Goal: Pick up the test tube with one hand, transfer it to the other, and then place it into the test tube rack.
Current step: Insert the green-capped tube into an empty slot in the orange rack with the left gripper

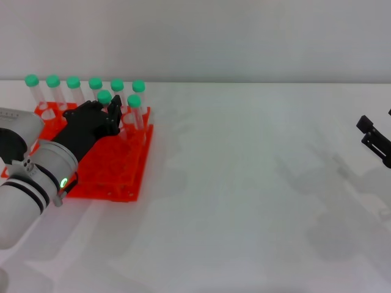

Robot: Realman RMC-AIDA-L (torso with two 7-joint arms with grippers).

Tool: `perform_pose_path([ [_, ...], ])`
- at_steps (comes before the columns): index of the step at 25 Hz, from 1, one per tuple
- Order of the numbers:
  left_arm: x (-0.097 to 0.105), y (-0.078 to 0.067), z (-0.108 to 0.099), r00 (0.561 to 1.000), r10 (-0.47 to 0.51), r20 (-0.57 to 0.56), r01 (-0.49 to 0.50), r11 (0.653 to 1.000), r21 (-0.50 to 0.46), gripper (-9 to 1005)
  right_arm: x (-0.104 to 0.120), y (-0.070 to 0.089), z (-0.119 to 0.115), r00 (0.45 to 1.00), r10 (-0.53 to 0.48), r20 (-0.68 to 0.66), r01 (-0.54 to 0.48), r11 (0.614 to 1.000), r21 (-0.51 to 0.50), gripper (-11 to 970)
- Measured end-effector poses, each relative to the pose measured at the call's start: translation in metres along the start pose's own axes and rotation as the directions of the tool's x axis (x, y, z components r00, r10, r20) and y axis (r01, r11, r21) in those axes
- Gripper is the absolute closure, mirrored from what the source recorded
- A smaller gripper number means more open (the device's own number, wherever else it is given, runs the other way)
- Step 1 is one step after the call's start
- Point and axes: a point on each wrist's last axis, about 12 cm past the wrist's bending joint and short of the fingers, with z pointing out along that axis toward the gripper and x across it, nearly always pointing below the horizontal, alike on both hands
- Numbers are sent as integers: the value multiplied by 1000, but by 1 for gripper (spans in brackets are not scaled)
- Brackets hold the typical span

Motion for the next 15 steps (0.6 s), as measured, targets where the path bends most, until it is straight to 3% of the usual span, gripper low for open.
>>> perform_pose_path([
  [5, 0, -1, 0, 1000, 4, 2, -4, 1000, 3, 683, 0, -1, -2, 1000, 1, -2, -1, 1000, 3, 167],
  [11, 2, -1, -3, 1000, -1, 8, 1, 1000, 1, 446, 1, -1, -3, 1000, 1, -2, -1, 1000, 3, 166],
  [15, 10, 0, -16, 1000, -21, 19, 21, 1000, -12, 287, 1, -1, -4, 1000, -1, -4, 1, 1000, 4, 165],
])
